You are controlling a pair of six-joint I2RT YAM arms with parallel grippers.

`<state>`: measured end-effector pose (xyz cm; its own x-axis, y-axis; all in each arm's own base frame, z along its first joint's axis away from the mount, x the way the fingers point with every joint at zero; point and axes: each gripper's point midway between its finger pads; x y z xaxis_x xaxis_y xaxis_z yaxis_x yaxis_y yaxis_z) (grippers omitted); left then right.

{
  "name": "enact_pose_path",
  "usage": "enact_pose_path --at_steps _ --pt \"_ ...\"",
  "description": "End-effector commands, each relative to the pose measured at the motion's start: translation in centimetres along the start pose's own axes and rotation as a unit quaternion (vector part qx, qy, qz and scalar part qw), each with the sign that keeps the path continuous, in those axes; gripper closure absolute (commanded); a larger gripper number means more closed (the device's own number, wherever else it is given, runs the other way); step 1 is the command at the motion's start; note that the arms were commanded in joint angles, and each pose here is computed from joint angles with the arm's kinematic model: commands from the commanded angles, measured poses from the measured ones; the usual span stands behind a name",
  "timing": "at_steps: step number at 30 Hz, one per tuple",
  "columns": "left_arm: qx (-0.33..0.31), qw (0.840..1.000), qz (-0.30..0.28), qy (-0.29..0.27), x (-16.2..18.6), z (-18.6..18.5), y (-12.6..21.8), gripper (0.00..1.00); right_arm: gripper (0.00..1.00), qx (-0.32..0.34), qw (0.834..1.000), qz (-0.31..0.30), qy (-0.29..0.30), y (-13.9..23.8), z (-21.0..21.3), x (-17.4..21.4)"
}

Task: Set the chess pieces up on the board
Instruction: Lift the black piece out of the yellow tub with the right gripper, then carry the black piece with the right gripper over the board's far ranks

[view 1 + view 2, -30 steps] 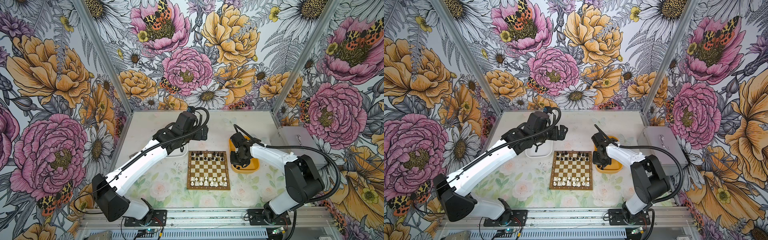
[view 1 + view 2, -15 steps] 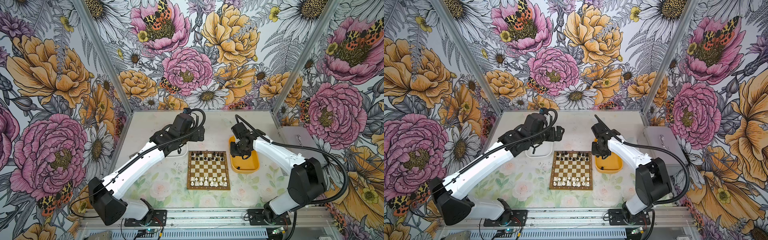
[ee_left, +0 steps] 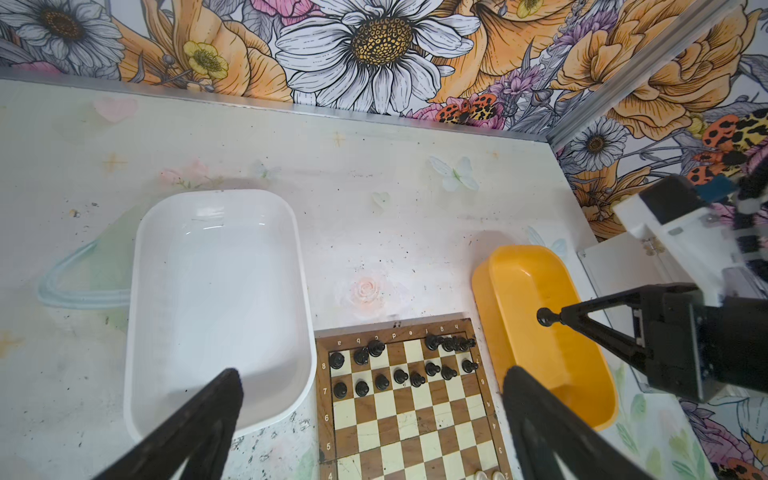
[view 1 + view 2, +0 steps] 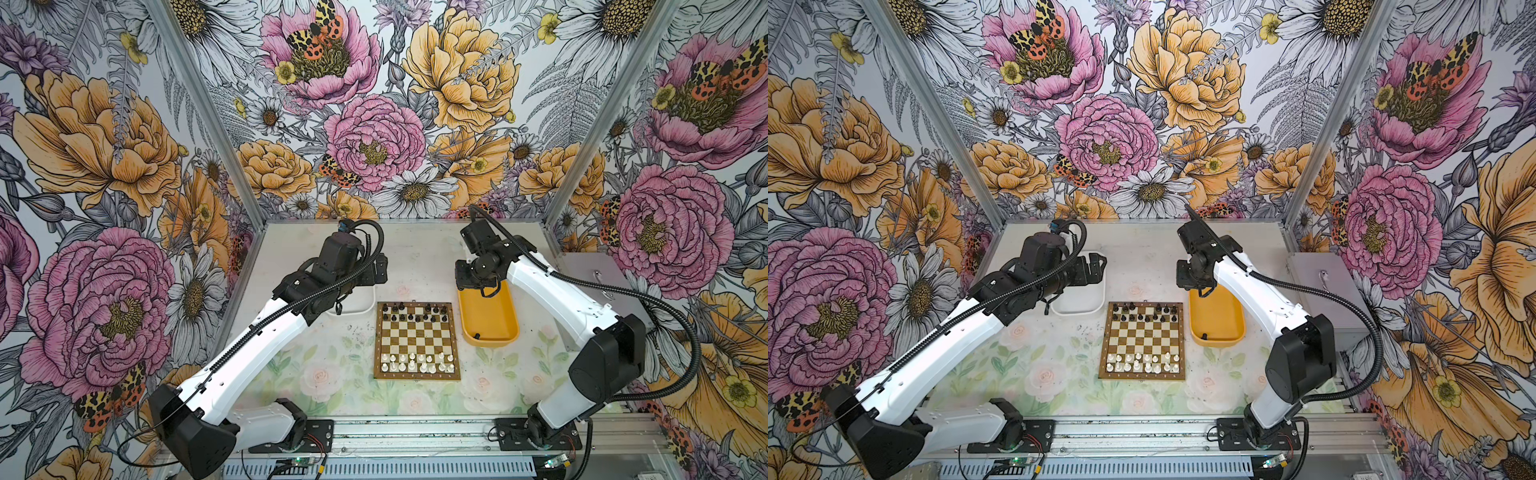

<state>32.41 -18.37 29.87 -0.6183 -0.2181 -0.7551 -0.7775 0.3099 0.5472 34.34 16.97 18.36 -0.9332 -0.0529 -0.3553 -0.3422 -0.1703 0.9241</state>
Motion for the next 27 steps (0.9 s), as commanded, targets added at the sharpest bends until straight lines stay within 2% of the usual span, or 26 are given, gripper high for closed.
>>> enact_pose_path --at_steps 1,12,27 --pt "-0.012 1.0 -0.011 0.013 -0.3 1.3 0.6 0.01 0.92 -0.003 0.999 0.021 0.03 -1.0 1.7 0.1" --pt "-0.036 0.998 -0.006 0.045 1.2 5.4 1.5 0.01 0.92 -0.029 0.996 0.045 0.069 -3.6 6.8 -0.5" --pt "-0.052 0.996 0.006 0.071 2.8 8.4 2.2 0.01 0.92 -0.041 0.992 0.075 0.089 -6.8 9.6 -0.2"
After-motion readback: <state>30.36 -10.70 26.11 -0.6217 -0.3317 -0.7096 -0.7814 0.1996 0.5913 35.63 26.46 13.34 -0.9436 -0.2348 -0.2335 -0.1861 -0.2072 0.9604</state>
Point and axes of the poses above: each gripper's point midway between its finger pads, its own y axis back along the fingers, its own z axis along the line the jaws close on, x = y × z, and after that the axes turned 4 degrees about y, right-handed
